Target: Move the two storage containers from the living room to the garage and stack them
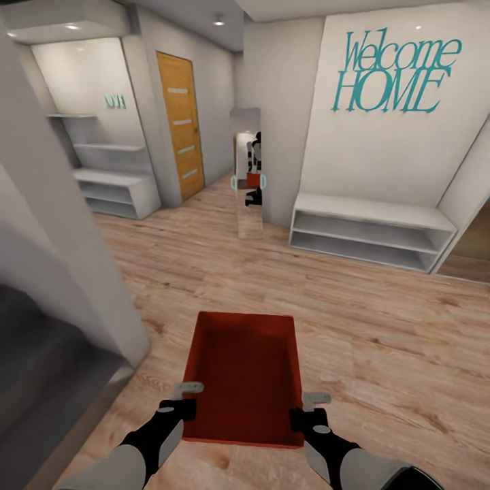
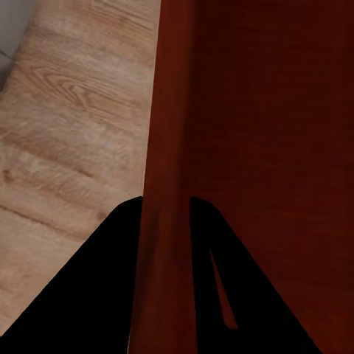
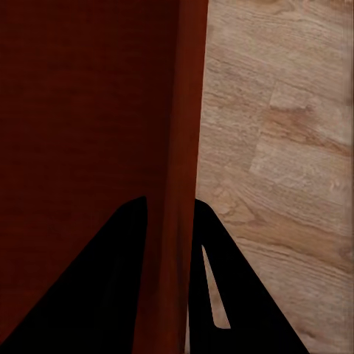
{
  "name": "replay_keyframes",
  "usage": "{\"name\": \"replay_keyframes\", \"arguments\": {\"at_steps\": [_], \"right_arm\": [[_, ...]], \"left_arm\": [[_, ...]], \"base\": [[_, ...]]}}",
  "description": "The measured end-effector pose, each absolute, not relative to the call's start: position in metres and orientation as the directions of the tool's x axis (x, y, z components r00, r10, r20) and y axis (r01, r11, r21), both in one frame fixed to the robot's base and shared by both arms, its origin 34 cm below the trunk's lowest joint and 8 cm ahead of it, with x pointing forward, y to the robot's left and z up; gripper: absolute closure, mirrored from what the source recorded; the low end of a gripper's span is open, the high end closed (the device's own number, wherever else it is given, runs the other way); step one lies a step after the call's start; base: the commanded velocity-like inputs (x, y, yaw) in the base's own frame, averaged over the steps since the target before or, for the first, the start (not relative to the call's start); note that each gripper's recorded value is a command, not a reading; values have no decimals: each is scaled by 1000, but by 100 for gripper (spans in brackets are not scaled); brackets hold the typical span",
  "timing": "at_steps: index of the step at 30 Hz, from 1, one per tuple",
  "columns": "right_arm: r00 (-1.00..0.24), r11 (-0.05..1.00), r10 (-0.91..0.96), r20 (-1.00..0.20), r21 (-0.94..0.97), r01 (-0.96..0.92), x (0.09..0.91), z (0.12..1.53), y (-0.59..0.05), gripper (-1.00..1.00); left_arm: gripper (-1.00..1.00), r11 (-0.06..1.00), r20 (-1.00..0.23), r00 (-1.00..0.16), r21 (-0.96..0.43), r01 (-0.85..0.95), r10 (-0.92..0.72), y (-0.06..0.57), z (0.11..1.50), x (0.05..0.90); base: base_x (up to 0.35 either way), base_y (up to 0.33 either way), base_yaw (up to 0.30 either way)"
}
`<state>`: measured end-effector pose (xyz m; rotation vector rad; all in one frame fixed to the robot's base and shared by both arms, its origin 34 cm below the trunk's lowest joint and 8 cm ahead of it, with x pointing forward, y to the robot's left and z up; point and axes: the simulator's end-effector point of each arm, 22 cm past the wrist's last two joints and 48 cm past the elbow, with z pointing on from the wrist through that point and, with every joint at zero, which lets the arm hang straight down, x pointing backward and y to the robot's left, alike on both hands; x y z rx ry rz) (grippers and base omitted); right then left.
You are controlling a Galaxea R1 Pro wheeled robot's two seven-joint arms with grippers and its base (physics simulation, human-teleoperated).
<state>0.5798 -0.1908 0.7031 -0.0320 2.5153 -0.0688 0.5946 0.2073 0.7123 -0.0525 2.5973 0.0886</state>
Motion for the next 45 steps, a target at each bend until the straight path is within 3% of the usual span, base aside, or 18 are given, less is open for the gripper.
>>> {"name": "replay_keyframes", "arguments": {"at_steps": [45], "right_arm": [[-810,998,-38,-585,-57,-6,580,703,-190,100]], "left_arm": [[100,997,-517,-856,51,-54,-19,208,712,595]], "base": [[322,0,-1]]}}
